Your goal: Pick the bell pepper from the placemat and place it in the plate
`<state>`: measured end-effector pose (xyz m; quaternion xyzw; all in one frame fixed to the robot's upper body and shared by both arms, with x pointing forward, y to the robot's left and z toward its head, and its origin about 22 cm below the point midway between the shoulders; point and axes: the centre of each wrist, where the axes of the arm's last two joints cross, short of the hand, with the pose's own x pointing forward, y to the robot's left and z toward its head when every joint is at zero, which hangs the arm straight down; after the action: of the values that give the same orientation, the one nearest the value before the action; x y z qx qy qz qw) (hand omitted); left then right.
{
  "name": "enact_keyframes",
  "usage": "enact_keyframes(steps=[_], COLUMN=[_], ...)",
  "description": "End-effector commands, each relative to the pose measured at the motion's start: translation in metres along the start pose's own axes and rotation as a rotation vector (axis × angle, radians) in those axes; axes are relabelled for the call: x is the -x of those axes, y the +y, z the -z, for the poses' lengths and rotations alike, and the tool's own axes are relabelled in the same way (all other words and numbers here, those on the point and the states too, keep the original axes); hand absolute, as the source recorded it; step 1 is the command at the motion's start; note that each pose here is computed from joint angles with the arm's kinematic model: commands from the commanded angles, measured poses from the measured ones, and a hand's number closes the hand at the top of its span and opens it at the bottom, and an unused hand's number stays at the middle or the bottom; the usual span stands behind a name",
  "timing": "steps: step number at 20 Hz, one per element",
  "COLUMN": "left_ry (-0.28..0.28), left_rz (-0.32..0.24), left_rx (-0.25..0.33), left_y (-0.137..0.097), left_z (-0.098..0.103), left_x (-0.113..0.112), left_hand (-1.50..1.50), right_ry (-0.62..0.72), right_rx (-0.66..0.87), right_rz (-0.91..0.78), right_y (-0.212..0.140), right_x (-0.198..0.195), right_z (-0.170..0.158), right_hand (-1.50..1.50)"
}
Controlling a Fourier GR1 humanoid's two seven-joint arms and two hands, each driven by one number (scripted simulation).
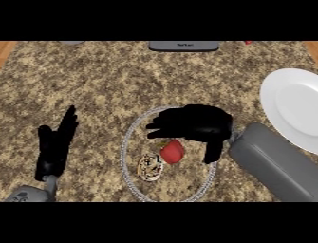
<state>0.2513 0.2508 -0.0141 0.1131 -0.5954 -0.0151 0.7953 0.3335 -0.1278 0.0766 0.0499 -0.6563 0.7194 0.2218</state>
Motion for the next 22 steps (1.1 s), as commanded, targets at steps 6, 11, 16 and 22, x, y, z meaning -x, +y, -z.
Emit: enact_keyframes(steps=[6,11,16,22], left_ry=[-0.018,0.016,-0.002,-0.003], left_rz=[0.004,0.001,-0.014,-0.002], left_rx=[-0.006,0.006,0.000,-0.012], left_y=[0.010,-0.007,0.001,0.006], left_z=[0.008,0.010,-0.006,-0.006], left_x=[-0.008,-0.007,0.008,0.011], left_hand=[0.00,0.00,0.00,0.00], right_ry=[0.130,0.148,0.142,0.145], right_rx=[-0.233,-0.234,-0.286,-0.292], right_rz=[-0.074,-0.085,-0.079,-0.092], right_y=[0.004,0.012,0.021,0.042], right_x=[-0.019,-0.012,-0.002,-0.011], right_z=[0.035,0.047,0.047,0.050], right_hand=[-1.50,-1.50,-1.50,-1.50])
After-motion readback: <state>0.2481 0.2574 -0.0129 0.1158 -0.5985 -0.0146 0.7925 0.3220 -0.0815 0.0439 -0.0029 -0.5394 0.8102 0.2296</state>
